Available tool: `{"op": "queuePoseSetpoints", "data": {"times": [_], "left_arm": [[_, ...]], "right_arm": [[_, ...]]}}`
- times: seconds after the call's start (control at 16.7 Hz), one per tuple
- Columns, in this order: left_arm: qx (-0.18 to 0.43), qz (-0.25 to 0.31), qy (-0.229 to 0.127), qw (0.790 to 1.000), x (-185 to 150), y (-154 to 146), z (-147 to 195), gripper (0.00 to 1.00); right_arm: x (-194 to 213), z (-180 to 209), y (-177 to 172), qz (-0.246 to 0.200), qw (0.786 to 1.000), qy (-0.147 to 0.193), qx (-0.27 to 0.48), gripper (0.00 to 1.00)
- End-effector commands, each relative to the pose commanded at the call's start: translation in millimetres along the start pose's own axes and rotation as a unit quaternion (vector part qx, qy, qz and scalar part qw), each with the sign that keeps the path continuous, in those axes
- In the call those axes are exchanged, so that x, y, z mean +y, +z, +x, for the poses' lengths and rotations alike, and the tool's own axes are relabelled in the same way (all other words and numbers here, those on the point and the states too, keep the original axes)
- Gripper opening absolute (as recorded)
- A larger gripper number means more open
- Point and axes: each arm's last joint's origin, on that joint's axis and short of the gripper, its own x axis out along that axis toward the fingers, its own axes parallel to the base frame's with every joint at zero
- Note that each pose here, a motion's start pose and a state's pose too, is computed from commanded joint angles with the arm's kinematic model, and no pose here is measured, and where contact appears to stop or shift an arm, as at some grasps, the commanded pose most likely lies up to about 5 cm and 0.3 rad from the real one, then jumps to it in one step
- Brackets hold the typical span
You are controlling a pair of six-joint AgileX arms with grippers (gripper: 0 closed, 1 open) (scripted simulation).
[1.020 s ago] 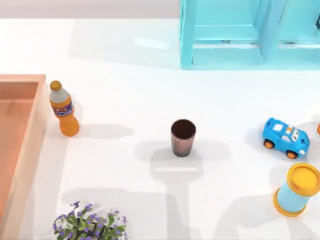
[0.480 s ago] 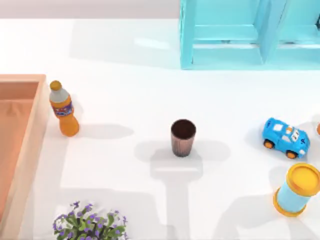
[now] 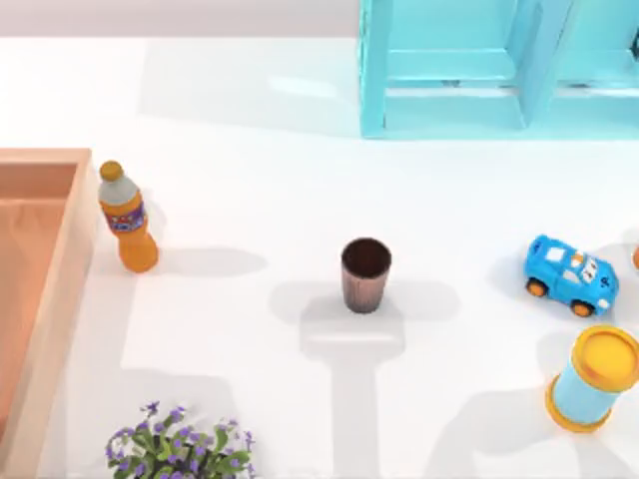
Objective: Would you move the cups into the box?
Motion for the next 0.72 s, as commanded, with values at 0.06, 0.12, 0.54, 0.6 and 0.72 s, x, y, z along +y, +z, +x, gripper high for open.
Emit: {"op": "queuePoseSetpoints", "data": {"times": [0.06,0.12,0.54,0.6,0.72], "left_arm": [[0.000,0.000,0.000,1.000,0.0,0.0,0.0,0.00],[0.000,0.000,0.000,1.000,0.0,0.0,0.0,0.00],[0.000,0.000,0.000,1.000,0.0,0.0,0.0,0.53],[0.000,0.000,0.000,1.000,0.0,0.0,0.0,0.60],[0.000,0.000,0.000,1.000,0.0,0.0,0.0,0.75]], "right_arm": [[0.0,0.0,0.0,0.000,1.000,0.000,0.000,1.00],[0.0,0.0,0.0,0.000,1.000,0.000,0.000,1.00],[0.0,0.0,0.0,0.000,1.000,0.000,0.000,1.00],[0.0,0.0,0.0,0.000,1.000,0.000,0.000,1.00],[0.0,0.0,0.0,0.000,1.000,0.000,0.000,1.00]]}}
